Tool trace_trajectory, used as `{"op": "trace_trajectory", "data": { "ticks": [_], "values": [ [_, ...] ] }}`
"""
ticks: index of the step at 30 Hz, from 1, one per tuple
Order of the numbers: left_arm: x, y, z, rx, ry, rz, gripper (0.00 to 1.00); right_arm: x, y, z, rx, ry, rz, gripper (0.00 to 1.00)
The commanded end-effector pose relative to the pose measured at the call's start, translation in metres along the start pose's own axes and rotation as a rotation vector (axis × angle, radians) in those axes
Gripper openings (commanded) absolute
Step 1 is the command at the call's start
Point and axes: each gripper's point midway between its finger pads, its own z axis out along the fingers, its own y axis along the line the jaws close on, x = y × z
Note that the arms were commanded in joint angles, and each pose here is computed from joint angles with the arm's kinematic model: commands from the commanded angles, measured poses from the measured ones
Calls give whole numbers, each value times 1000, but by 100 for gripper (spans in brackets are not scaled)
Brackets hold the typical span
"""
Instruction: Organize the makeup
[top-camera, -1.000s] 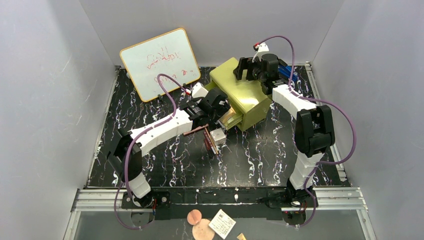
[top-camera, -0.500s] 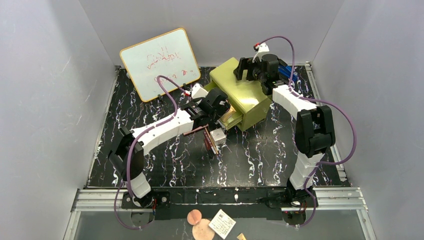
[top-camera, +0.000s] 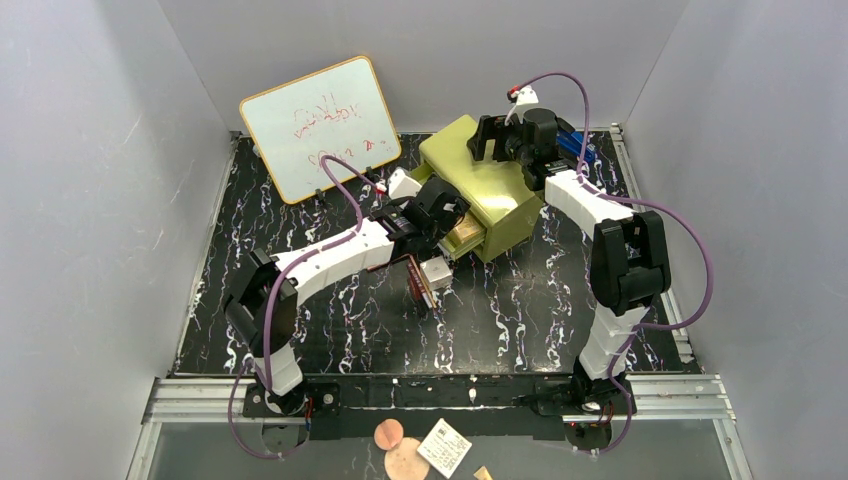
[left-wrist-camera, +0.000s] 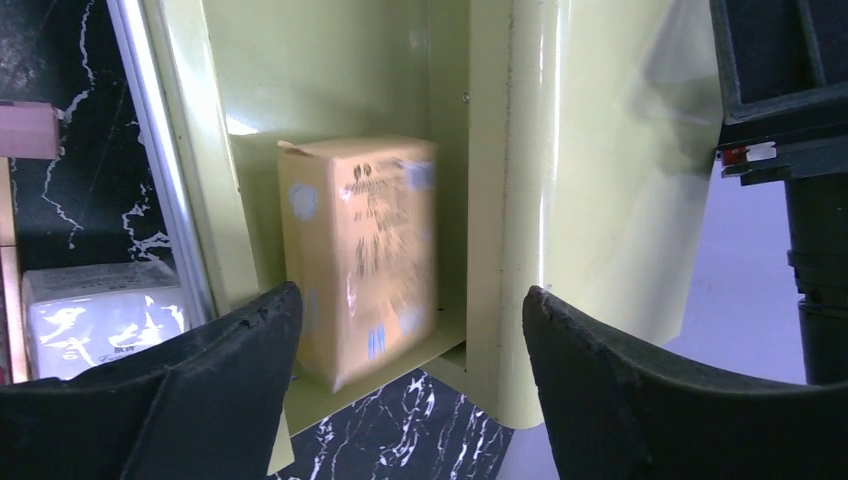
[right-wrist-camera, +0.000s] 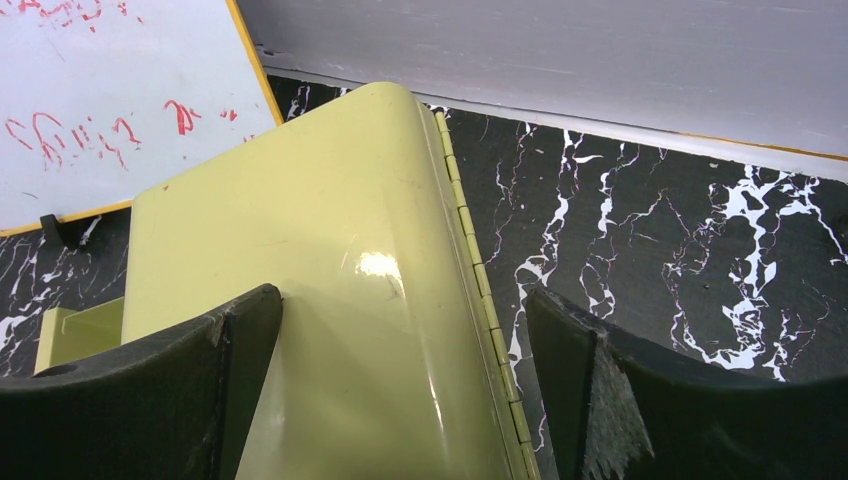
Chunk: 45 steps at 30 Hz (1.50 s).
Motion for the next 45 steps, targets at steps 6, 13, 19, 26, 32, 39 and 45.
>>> {"op": "trace_trajectory", "data": {
  "ticks": [6, 13, 19, 26, 32, 39, 45],
  "values": [
    [-1, 16, -2, -57, -13, 49, 84, 194, -36, -39, 137, 606, 56, 99],
    [-59, -25, -44, 13, -189, 159, 84, 195, -35, -38, 133, 608, 59, 99],
    [-84, -27, -88, 2, -232, 362, 83, 197, -36, -38, 137, 612, 59, 99],
    [-44, 52, -106, -129, -90, 520, 90, 197, -38, -39, 143, 615, 54, 99],
    [-4, 114, -112, -185, -40, 540, 96, 198, -36, -36, 132, 620, 60, 99],
    [17, 111, -104, -152, -179, 650, 99, 198, -34, -36, 125, 620, 63, 99],
    [42, 106, -80, -135, -194, 680, 99, 195, -34, -37, 126, 613, 58, 99]
  ]
}}
